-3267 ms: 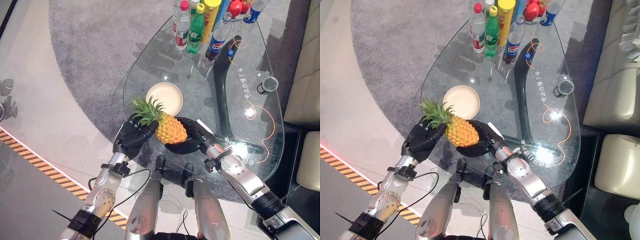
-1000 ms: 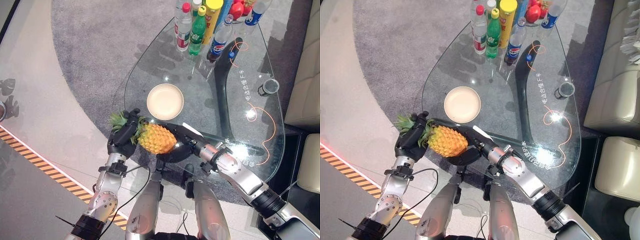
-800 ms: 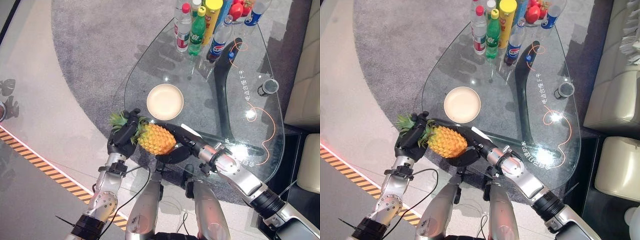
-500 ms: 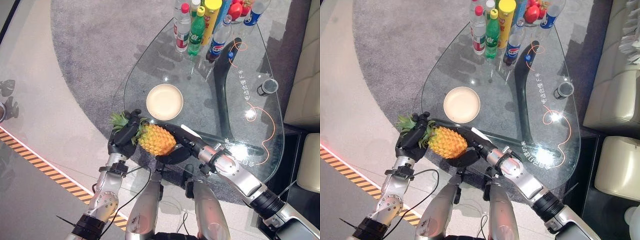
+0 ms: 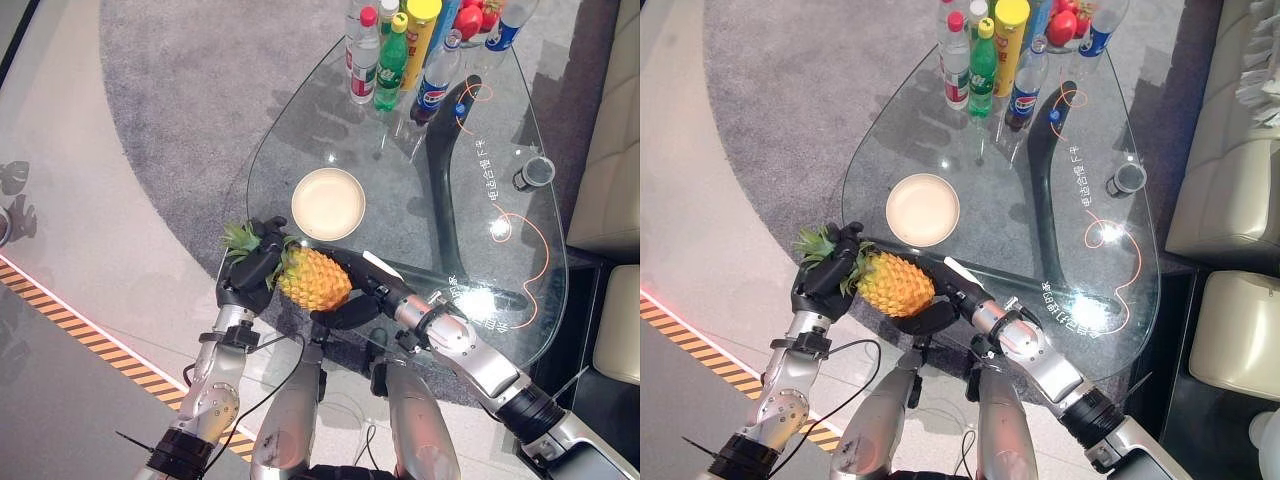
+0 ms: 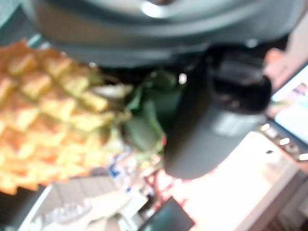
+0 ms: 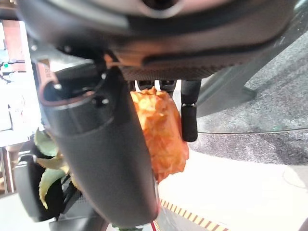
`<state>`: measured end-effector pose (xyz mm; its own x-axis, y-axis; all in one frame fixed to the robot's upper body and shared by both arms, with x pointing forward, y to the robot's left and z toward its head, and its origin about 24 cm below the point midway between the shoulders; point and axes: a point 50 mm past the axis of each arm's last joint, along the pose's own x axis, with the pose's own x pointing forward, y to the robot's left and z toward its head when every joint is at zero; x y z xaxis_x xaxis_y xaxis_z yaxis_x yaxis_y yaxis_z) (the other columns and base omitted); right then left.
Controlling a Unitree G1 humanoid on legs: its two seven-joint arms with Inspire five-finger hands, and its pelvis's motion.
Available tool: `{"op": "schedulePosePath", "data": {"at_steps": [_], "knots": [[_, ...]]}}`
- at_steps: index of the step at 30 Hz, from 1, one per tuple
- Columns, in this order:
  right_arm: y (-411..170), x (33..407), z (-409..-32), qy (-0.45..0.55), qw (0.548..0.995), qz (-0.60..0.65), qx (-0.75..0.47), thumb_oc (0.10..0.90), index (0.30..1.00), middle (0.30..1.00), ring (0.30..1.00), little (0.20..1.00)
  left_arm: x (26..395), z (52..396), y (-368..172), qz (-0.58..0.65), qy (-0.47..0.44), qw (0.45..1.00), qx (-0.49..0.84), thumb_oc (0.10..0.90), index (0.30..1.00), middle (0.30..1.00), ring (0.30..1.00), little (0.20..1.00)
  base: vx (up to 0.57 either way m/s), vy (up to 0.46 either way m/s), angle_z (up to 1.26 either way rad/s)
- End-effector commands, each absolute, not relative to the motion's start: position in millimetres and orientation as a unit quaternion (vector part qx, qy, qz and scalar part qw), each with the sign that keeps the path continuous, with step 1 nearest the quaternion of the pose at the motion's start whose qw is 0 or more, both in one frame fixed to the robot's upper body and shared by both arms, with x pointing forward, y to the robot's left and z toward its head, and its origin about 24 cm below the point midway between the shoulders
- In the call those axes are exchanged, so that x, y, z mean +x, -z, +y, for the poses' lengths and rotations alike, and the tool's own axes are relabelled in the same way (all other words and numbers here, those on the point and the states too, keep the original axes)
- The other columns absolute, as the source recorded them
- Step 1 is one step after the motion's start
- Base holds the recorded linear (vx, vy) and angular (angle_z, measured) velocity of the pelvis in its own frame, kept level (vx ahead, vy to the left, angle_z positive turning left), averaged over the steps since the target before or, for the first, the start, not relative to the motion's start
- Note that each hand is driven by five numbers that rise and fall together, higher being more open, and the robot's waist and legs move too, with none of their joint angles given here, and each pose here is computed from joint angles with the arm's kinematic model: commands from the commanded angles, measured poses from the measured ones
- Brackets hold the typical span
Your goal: Pick up the fruit to the plate
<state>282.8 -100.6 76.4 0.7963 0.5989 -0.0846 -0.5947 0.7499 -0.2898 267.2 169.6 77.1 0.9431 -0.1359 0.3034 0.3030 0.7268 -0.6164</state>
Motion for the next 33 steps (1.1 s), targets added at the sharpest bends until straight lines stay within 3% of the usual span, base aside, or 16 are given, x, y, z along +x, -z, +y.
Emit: {"op": "schedulePosePath", "data": {"at_steps": [1,13,33], "knots": [[-98.2,281.6,-88.9,-0.322,0.938,-0.067,-0.104,0.800,0.900,0.900,0.900,0.900,264.7,170.2,-154.8,-0.328,0.170,0.862,-0.347,0.100,0.300,0.300,0.300,0.200,0.00,0.000,0.00],[-72.7,282.2,-118.7,-0.253,0.960,-0.024,-0.114,0.800,0.900,0.900,0.900,0.900,262.0,186.0,-169.8,-0.373,0.149,0.866,-0.298,0.100,0.300,0.300,0.300,0.200,0.01,0.043,-0.03],[-62.8,282.7,-118.1,-0.244,0.963,0.001,-0.112,0.800,0.900,0.900,0.900,0.900,260.4,191.0,-191.8,-0.425,0.100,0.876,-0.206,0.100,0.300,0.300,0.300,0.200,0.00,0.006,-0.02]]}}
